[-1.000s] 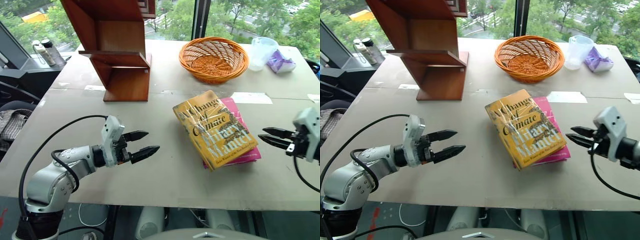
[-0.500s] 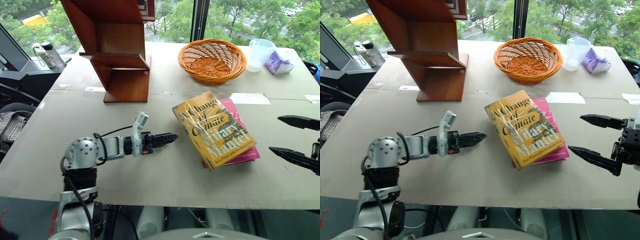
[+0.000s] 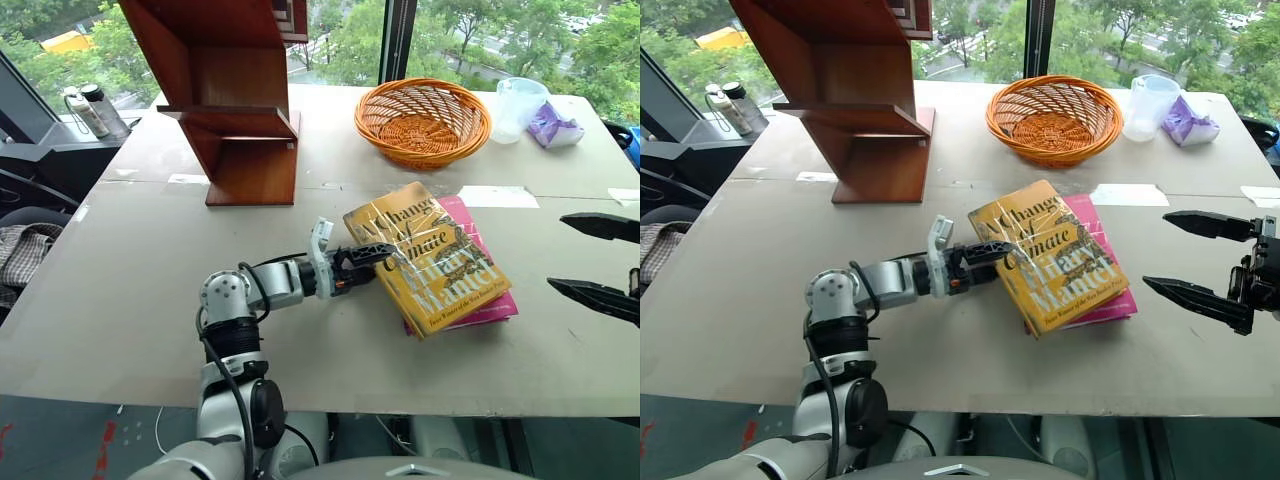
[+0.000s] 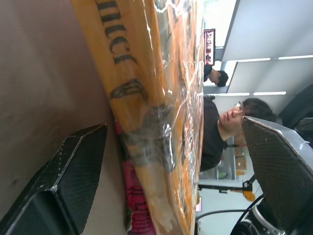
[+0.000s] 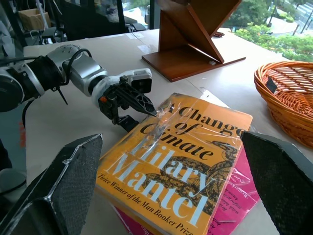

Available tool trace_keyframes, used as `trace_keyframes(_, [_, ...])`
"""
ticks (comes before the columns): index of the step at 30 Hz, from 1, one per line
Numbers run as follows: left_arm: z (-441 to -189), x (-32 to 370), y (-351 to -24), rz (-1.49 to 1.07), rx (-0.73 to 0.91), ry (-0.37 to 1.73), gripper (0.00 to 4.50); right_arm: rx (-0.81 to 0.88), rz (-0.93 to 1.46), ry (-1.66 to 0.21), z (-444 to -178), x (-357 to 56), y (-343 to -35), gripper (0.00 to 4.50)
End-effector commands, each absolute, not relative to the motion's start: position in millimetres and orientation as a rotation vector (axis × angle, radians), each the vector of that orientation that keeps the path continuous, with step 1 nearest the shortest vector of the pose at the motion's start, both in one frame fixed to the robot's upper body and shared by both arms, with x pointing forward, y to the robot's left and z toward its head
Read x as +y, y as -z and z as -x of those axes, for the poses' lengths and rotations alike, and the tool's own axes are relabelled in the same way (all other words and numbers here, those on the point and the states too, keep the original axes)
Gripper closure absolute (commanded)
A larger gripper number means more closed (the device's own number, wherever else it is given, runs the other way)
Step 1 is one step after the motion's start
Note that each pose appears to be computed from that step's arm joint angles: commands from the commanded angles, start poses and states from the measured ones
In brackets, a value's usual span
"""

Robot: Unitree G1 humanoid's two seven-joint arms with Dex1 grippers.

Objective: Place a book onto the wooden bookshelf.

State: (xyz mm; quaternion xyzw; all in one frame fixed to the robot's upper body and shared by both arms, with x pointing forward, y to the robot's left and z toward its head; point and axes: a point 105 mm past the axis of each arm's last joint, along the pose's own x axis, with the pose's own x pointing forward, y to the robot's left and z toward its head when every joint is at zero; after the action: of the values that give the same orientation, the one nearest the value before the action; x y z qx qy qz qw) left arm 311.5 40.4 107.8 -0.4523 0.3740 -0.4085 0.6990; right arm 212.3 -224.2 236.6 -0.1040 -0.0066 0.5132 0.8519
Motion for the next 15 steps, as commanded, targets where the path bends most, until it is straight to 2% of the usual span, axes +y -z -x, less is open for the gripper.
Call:
trace_keyframes(1, [-315.0,32.3,-118.5,1.043,0.794,0.934,0.0,-0.024,0.244,-1.122,-209.7,-217.6,-240.8,0.02])
trace_keyframes(4, [-311.3,28.9,-117.3,1.054,0.794,0.948,0.83,-0.02,0.23,-1.122,-211.8,-216.9,-237.3,0.0])
trace_keyframes(8, [-311.9,29.7,-122.6,1.08,0.774,0.964,2.76,-0.022,0.224,-1.127,-214.4,-213.3,-234.8,0.0])
trace_keyframes(9, [-312.5,31.0,-123.9,1.078,0.769,0.965,3.36,-0.024,0.223,-1.128,-215.1,-212.2,-234.8,0.0])
trace_keyframes(11, [-314.3,34.9,-127.4,1.072,0.752,0.966,4.17,-0.029,0.222,-1.133,-216.1,-210.2,-235.5,0.0])
trace_keyframes(12, [-315.0,36.7,-129.7,1.066,0.741,0.968,4.31,-0.031,0.221,-1.134,-216.3,-210.0,-235.7,0.0])
trace_keyframes(15, [-315.2,42.4,-137.8,1.053,0.702,0.986,4.31,-0.026,0.218,-1.139,-216.8,-210.9,-234.0,0.0])
